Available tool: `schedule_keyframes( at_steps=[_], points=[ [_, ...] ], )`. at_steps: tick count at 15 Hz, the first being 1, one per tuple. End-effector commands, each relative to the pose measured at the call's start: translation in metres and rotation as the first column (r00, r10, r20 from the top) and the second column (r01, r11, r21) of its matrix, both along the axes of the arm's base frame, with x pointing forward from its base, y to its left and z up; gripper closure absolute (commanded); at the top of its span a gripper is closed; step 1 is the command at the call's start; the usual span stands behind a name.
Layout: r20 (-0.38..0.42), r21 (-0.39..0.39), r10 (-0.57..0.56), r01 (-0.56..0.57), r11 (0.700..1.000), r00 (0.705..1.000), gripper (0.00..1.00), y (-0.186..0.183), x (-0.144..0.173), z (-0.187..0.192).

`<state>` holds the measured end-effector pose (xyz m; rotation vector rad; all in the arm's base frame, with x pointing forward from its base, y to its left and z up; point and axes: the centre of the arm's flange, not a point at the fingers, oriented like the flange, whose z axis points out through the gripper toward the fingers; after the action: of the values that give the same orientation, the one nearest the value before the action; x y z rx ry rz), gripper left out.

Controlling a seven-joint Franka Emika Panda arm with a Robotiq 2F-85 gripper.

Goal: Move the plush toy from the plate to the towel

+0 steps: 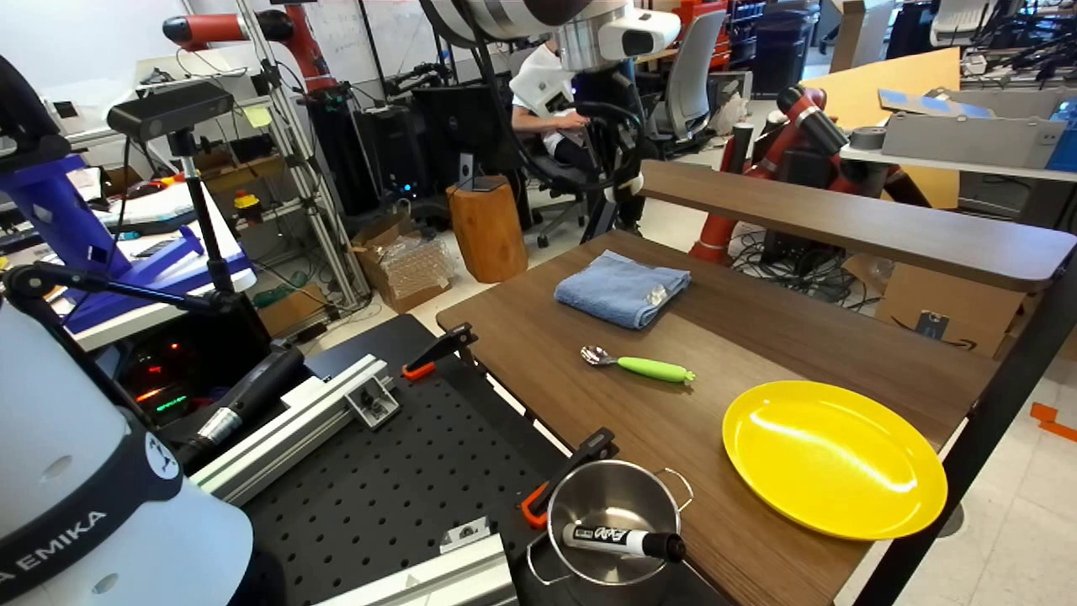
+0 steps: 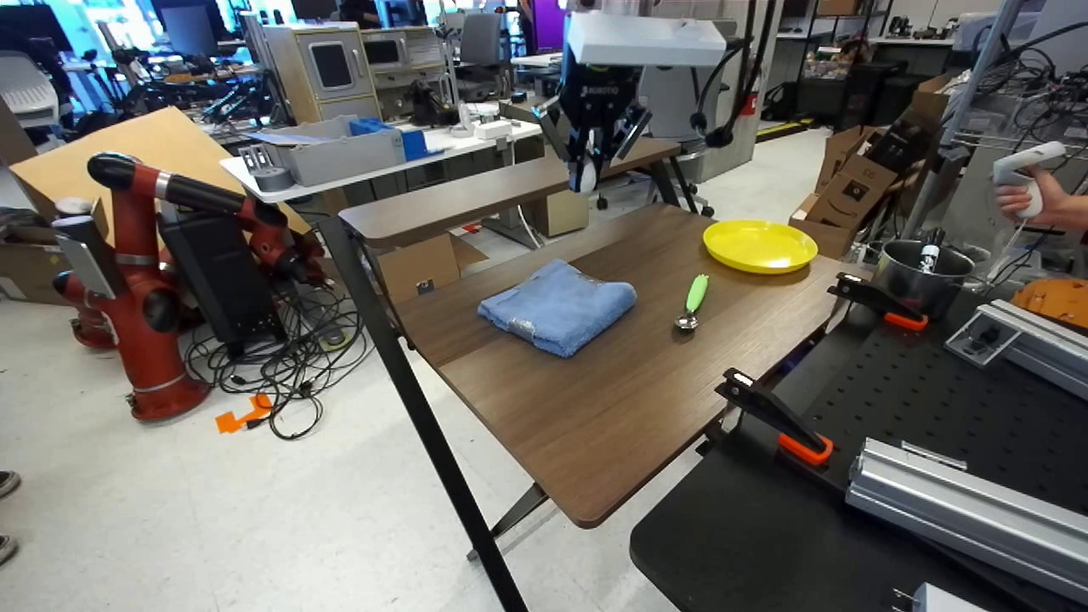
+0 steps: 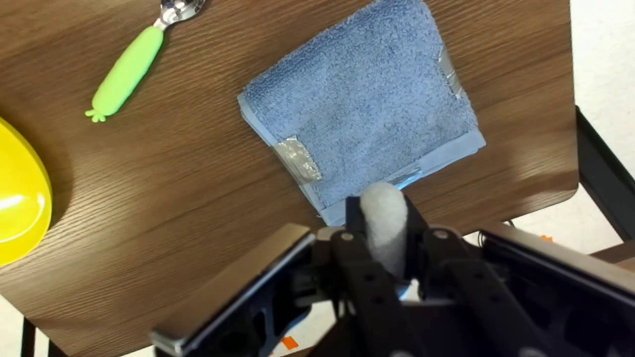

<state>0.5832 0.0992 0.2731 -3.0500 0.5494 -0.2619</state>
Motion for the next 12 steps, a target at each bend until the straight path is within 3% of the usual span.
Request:
schedule_keyframes(
  at_steps=[1, 6, 12],
  points=[
    [-0.028, -0.041, -0.003, 0.002, 0.999, 1.000, 0.95, 0.019, 0.028, -0.022],
    [-0.077, -0.038, 0.015, -0.018, 0.999, 0.997, 0.95, 0.038, 0.041, -0.075],
    [-0.154, -0.049, 0.009, -0.017, 0.999, 0.988, 0.95, 0.037, 0.048, -0.131]
  ],
)
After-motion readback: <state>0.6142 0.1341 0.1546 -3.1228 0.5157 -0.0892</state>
